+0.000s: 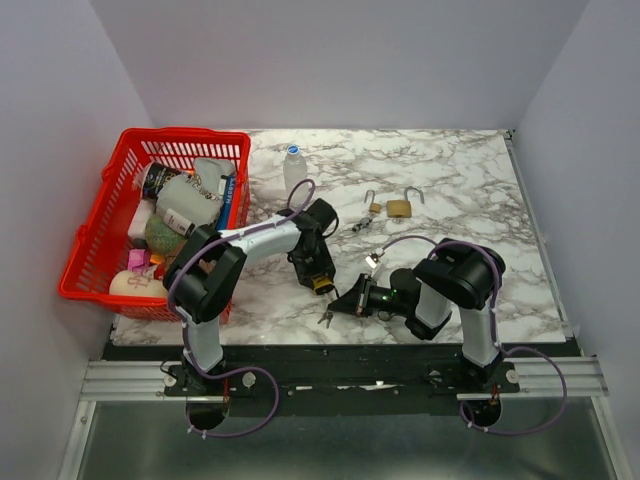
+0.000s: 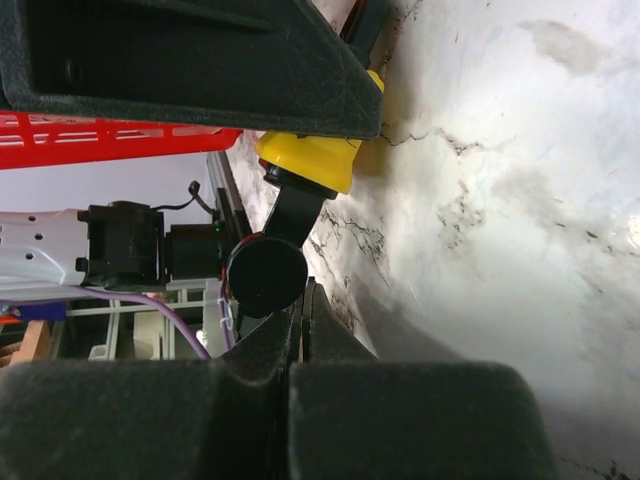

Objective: Unlock with the key

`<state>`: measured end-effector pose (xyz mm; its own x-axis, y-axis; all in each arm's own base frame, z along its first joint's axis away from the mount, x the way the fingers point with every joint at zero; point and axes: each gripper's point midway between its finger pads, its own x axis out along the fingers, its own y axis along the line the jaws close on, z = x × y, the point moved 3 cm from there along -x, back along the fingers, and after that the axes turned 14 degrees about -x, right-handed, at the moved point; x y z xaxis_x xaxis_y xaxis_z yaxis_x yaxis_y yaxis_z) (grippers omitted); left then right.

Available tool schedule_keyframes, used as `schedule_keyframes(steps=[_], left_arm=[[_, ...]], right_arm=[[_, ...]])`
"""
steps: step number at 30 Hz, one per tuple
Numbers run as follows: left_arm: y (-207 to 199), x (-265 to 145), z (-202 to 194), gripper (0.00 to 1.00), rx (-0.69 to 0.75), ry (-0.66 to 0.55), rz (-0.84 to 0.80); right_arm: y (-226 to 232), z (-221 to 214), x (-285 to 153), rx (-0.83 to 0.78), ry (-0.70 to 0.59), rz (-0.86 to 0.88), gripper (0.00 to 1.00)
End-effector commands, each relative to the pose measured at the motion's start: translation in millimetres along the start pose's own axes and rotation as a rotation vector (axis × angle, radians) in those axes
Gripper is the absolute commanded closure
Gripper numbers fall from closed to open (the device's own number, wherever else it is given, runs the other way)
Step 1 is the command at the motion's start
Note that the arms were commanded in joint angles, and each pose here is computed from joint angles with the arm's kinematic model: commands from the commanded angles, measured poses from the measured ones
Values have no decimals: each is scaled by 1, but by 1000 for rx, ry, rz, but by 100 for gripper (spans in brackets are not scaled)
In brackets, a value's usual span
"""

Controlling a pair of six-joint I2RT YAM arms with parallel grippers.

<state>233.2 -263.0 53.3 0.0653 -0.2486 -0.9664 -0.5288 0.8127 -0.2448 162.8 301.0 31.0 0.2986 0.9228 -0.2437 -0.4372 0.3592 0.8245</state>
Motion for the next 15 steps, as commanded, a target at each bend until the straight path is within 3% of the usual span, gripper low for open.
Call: schedule_keyframes(steps=[1,15], left_arm=[[16,17,-20,100,7,40,58],[16,15,-24,100,17,37,53]], right_arm=[[-18,-3,7,-87,-25,-37,99],[-32,-1,3,-26,-51,-108,99]])
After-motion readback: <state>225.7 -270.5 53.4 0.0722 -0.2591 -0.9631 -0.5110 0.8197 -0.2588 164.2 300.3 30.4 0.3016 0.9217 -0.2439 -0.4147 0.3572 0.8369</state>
